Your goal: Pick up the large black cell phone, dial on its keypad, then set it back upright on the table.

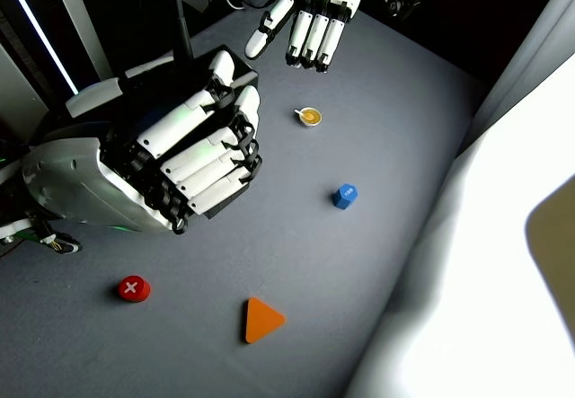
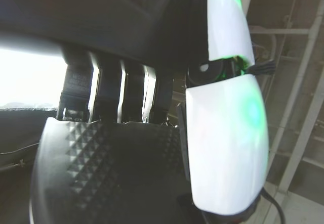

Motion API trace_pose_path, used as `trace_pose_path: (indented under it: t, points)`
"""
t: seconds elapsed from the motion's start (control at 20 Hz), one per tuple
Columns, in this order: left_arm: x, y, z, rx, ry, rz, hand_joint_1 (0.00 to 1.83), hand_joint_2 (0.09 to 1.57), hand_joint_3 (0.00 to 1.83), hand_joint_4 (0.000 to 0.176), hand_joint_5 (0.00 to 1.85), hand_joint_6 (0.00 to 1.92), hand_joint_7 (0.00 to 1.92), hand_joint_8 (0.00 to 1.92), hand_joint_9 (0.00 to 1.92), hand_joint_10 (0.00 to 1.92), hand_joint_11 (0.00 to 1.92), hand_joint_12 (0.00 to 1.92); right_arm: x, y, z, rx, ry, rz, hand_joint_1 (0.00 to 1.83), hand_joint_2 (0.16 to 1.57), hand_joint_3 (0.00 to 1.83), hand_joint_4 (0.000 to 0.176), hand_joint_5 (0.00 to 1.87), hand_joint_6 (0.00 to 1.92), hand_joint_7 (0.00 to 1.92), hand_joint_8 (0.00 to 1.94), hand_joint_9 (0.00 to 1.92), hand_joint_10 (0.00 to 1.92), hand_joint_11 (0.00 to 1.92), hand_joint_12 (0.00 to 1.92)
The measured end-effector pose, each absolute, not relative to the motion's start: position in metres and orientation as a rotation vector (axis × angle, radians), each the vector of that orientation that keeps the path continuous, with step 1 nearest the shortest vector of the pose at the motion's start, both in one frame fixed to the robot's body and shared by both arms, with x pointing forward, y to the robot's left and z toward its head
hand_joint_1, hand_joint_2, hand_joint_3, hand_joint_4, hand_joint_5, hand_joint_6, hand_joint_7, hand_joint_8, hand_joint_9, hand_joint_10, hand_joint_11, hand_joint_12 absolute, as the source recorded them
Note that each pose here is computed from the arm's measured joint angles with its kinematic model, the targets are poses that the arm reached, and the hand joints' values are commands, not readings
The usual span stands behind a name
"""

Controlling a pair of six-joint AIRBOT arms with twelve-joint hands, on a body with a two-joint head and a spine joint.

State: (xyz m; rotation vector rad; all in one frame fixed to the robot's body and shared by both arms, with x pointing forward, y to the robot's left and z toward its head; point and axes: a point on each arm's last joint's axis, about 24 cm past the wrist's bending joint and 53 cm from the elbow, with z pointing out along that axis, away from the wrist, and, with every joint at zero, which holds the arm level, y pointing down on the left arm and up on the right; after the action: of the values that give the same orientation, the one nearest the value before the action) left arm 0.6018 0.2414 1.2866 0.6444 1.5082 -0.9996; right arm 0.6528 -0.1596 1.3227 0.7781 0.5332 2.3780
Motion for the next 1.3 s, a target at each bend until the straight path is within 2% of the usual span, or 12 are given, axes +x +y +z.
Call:
trace_pose_path:
  t: [0.15, 0.25, 0.3, 0.35, 0.4, 0.45, 0.5, 0.6, 0.75, 0.9, 1.2, 1.3]
  points:
    - [0.601, 0.243, 1.287, 0.645, 1.509, -0.996, 1.3, 1.28, 0.0, 0.144, 0.12, 0.01, 0.65, 1.56, 0.66, 1.92, 0.26, 1.92, 0.654, -0.16, 1.312, 0.783, 0.555, 2.363, 1.48, 1.12, 0.0, 0.0, 0.99, 0.85, 0.86, 1.0, 0.88, 1.19, 0.79, 1.63]
    - [0.601, 0.243, 1.287, 0.644, 1.507, -0.997, 1.3, 1.27, 0.0, 0.126, 0.19, 0.01, 0.67, 1.54, 0.58, 1.92, 0.3, 1.92, 0.656, -0.161, 1.306, 0.79, 0.571, 2.35, 1.49, 1.11, 0.0, 0.0, 1.05, 0.75, 0.9, 0.94, 0.91, 1.16, 0.81, 1.6]
    - [0.601, 0.243, 1.288, 0.645, 1.507, -0.998, 1.3, 1.27, 0.0, 0.093, 0.24, 0.01, 0.67, 1.53, 0.57, 1.92, 0.44, 1.92, 0.657, -0.161, 1.303, 0.789, 0.576, 2.347, 1.48, 1.12, 0.01, 0.0, 0.99, 0.83, 0.86, 1.03, 0.87, 1.22, 0.77, 1.65]
    - [0.601, 0.243, 1.287, 0.645, 1.507, -0.998, 1.29, 1.29, 0.0, 0.025, 0.3, 0.02, 0.64, 1.58, 0.55, 1.92, 0.47, 1.92, 0.657, -0.162, 1.301, 0.794, 0.578, 2.344, 1.48, 1.14, 0.0, 0.0, 0.97, 0.85, 0.84, 1.09, 0.83, 1.27, 0.75, 1.68]
    - [0.601, 0.242, 1.288, 0.645, 1.506, -0.999, 1.28, 1.29, 0.0, 0.0, 0.31, 0.01, 0.64, 1.59, 0.54, 1.92, 0.45, 1.92, 0.658, -0.161, 1.3, 0.797, 0.581, 2.344, 1.48, 1.15, 0.0, 0.0, 0.95, 0.86, 0.82, 1.11, 0.82, 1.3, 0.75, 1.69]
    - [0.601, 0.242, 1.288, 0.646, 1.506, -0.998, 1.27, 1.29, 0.0, 0.0, 0.41, 0.03, 0.66, 1.53, 0.56, 1.71, 0.47, 1.83, 0.657, -0.16, 1.299, 0.797, 0.583, 2.346, 1.48, 1.15, 0.0, 0.0, 0.94, 0.89, 0.82, 1.11, 0.83, 1.29, 0.76, 1.68]
    - [0.601, 0.242, 1.288, 0.645, 1.504, -0.999, 0.82, 1.3, 0.0, 0.0, 0.49, 0.02, 0.69, 0.98, 0.61, 1.3, 0.45, 1.6, 0.657, -0.158, 1.298, 0.797, 0.584, 2.35, 1.49, 1.13, 0.0, 0.0, 0.98, 0.84, 0.85, 1.06, 0.86, 1.24, 0.77, 1.65]
    - [0.601, 0.243, 1.289, 0.642, 1.5, -0.999, 0.48, 1.26, 0.0, 0.0, 0.52, 0.0, 0.72, 0.29, 0.63, 0.63, 0.39, 1.24, 0.657, -0.157, 1.299, 0.786, 0.583, 2.352, 1.48, 1.13, 0.0, 0.0, 0.94, 0.91, 0.85, 1.06, 0.86, 1.22, 0.79, 1.64]
    - [0.6, 0.241, 1.289, 0.65, 1.5, -1.003, 0.22, 1.27, 0.0, 0.0, 0.55, 0.0, 0.68, 0.01, 0.66, 0.06, 0.29, 0.88, 0.657, -0.16, 1.298, 0.778, 0.574, 2.346, 1.49, 1.13, 0.0, 0.0, 0.96, 0.88, 0.86, 1.03, 0.87, 1.22, 0.79, 1.64]
    - [0.6, 0.241, 1.29, 0.648, 1.497, -1.003, 0.02, 1.26, 0.0, 0.0, 0.51, 0.0, 0.57, 0.0, 0.57, 0.0, 0.28, 0.71, 0.658, -0.163, 1.297, 0.769, 0.559, 2.341, 1.48, 1.14, 0.0, 0.0, 0.95, 0.9, 0.83, 1.07, 0.85, 1.24, 0.8, 1.65]
    - [0.6, 0.241, 1.29, 0.648, 1.497, -1.003, 0.05, 1.2, 0.0, 0.0, 0.57, 0.01, 0.62, 0.01, 0.57, 0.01, 0.27, 0.7, 0.653, -0.154, 1.281, 0.749, 0.587, 2.35, 1.48, 1.15, 0.0, 0.0, 0.92, 0.96, 0.8, 1.09, 0.82, 1.28, 0.79, 1.65]
    - [0.6, 0.241, 1.29, 0.649, 1.496, -1.003, 0.05, 1.18, 0.0, 0.0, 0.59, 0.0, 0.64, 0.0, 0.58, 0.0, 0.28, 0.71, 0.655, -0.157, 1.28, 0.754, 0.575, 2.347, 1.49, 1.12, 0.0, 0.0, 0.98, 0.82, 0.88, 1.01, 0.9, 1.2, 0.82, 1.61]
